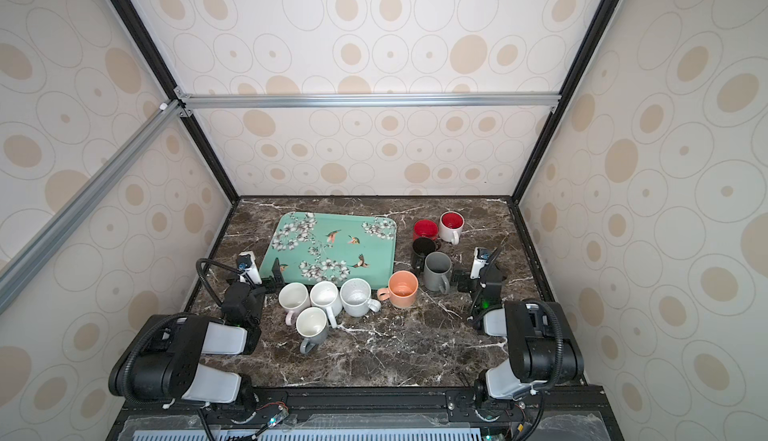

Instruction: Turn the mug right side up

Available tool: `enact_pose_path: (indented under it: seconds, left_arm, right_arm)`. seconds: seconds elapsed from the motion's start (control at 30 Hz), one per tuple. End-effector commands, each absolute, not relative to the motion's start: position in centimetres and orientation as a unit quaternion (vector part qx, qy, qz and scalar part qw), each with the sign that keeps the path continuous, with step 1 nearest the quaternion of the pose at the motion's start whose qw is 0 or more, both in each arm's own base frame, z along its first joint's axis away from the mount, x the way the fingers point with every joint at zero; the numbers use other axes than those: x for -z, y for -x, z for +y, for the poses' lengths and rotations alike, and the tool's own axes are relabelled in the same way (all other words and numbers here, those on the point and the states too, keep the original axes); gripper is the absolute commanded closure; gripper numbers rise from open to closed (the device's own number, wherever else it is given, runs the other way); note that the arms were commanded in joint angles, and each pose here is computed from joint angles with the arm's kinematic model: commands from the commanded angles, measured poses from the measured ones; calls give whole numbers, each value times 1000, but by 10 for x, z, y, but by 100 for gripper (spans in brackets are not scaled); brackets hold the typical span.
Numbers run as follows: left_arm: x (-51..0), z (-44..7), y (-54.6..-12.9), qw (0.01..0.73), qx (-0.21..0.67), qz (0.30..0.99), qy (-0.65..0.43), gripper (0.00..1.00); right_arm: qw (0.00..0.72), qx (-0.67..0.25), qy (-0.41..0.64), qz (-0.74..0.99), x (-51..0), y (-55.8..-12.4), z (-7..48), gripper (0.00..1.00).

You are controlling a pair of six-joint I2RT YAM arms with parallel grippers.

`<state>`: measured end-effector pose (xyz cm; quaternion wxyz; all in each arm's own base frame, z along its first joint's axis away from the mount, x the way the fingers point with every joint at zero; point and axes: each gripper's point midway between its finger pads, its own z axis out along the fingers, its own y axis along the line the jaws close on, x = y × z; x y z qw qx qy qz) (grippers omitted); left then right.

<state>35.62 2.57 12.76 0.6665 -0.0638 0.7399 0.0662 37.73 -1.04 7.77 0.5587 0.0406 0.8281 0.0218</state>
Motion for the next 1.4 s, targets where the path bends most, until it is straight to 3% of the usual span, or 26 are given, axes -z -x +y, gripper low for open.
enact_pose_path:
  seconds: [0.0, 1.37]
  left_arm:
    - [-142, 29, -355, 699, -86, 707, 62, 0]
    - [-132, 39, -368, 674, -109, 726, 85, 0]
  right_arm:
    - [578, -22, -28, 815, -90, -385, -9, 0]
    - [553, 5, -14, 833, -86, -395, -3, 0]
